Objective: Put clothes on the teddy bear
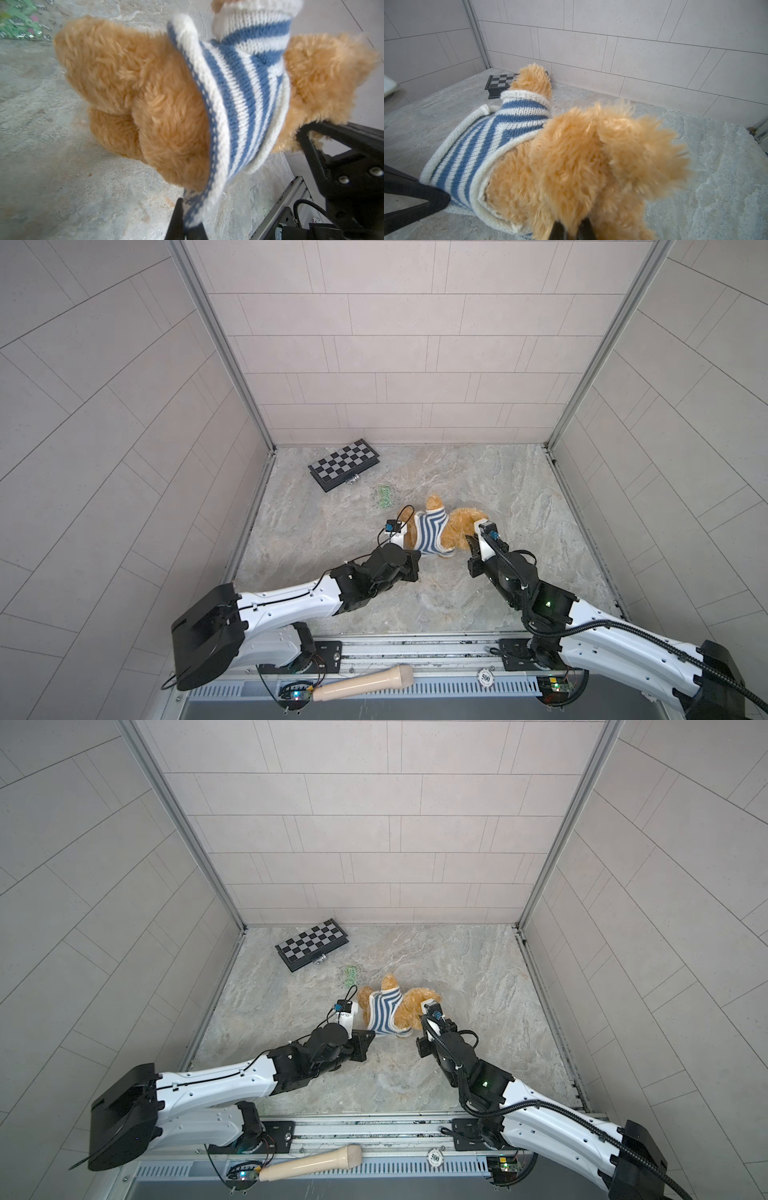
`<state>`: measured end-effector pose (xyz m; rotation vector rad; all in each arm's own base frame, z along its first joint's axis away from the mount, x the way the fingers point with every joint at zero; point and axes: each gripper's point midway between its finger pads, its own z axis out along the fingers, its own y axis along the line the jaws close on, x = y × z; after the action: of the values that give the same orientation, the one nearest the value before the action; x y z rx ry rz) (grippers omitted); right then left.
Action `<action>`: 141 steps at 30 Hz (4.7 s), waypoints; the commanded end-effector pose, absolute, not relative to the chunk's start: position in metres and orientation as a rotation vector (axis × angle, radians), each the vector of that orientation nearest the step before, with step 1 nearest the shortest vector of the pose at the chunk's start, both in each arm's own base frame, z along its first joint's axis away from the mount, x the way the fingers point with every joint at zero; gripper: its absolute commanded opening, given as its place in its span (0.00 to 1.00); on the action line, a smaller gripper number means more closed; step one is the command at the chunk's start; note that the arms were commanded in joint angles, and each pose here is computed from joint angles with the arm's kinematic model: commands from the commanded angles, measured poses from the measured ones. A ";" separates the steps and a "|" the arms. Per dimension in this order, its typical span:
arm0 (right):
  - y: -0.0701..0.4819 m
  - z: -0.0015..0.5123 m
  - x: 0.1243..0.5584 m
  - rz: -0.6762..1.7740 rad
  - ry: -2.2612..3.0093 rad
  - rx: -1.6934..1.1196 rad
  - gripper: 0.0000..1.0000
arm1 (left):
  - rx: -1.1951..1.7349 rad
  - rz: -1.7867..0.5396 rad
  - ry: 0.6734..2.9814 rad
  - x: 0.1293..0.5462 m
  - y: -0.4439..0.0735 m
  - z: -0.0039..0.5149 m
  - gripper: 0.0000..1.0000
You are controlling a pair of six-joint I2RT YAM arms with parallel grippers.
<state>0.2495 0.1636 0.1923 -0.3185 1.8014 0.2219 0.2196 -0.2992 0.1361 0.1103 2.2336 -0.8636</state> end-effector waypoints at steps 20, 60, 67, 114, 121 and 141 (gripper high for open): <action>0.167 0.227 0.255 0.254 1.711 -0.277 0.00 | 0.326 -0.858 2.184 0.204 -0.288 0.169 0.34; 0.182 0.229 0.254 0.279 1.711 -0.348 0.00 | 0.476 -0.848 2.166 0.225 -0.325 0.198 0.22; 0.197 0.244 0.250 0.341 1.673 -0.417 0.00 | 0.440 -0.895 2.119 0.218 -0.307 0.199 0.20; 0.226 0.251 0.236 0.424 1.648 -0.615 0.00 | 0.362 -0.781 2.153 0.236 -0.242 0.199 0.24; 0.223 0.255 0.235 0.417 1.642 -0.607 0.00 | 0.326 -0.743 2.218 0.236 -0.235 0.172 0.23; 0.208 0.231 0.273 0.241 1.880 -0.475 0.00 | 0.254 -0.726 2.105 0.225 -0.215 0.193 0.47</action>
<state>0.2620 0.2196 0.2290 -0.5766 1.8424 0.2681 0.2269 -0.2147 0.2104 0.2554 2.0731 -0.7651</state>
